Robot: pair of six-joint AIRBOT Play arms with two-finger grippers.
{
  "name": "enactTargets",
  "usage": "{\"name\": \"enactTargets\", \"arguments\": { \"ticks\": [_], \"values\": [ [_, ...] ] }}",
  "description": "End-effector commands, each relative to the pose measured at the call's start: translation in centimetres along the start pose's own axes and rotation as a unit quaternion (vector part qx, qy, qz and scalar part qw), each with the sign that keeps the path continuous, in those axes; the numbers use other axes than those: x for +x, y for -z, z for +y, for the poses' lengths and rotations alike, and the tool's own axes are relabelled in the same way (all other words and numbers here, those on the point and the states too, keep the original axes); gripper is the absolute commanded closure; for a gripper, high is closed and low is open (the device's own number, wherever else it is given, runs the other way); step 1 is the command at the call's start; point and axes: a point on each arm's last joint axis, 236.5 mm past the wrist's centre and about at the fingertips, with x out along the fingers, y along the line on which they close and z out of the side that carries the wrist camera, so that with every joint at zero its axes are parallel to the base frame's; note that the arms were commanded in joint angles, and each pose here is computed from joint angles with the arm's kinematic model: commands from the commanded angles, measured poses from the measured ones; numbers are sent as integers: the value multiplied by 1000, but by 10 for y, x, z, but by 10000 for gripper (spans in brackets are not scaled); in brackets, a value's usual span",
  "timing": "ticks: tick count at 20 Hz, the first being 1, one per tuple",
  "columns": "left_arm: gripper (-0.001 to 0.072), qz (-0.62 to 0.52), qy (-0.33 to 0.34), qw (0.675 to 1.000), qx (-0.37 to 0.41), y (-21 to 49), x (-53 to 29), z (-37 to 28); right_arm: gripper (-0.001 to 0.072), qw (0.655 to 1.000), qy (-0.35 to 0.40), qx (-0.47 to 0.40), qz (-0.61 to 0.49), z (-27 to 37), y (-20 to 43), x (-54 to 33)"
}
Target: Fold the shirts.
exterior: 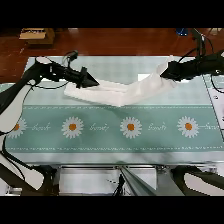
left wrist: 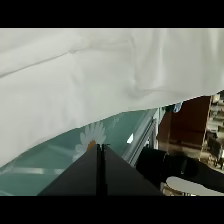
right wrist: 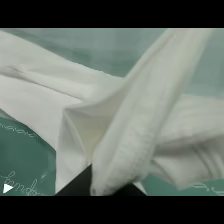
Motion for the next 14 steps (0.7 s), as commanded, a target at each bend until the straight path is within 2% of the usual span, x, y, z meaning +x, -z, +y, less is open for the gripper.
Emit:
{"name": "enactTargets", "arguments": {
  "ticks": [1, 3, 10, 14],
  "values": [
    [678, 46, 4, 999, 20, 25, 46, -24, 692, 1000, 12, -10, 3, 21, 11, -13],
    [679, 58, 3, 998, 25, 32, 60, -30, 691, 1000, 8, -15, 4, 29, 13, -14],
    [679, 77, -50, 995, -27, 68, 118, -9, 692, 999, -8, -32, -11, 58, 18, -34],
    [679, 46, -74, 995, -49, 75, 162, -10, 691, 999, -16, -43, -11, 76, 37, -66]
  ]
}}
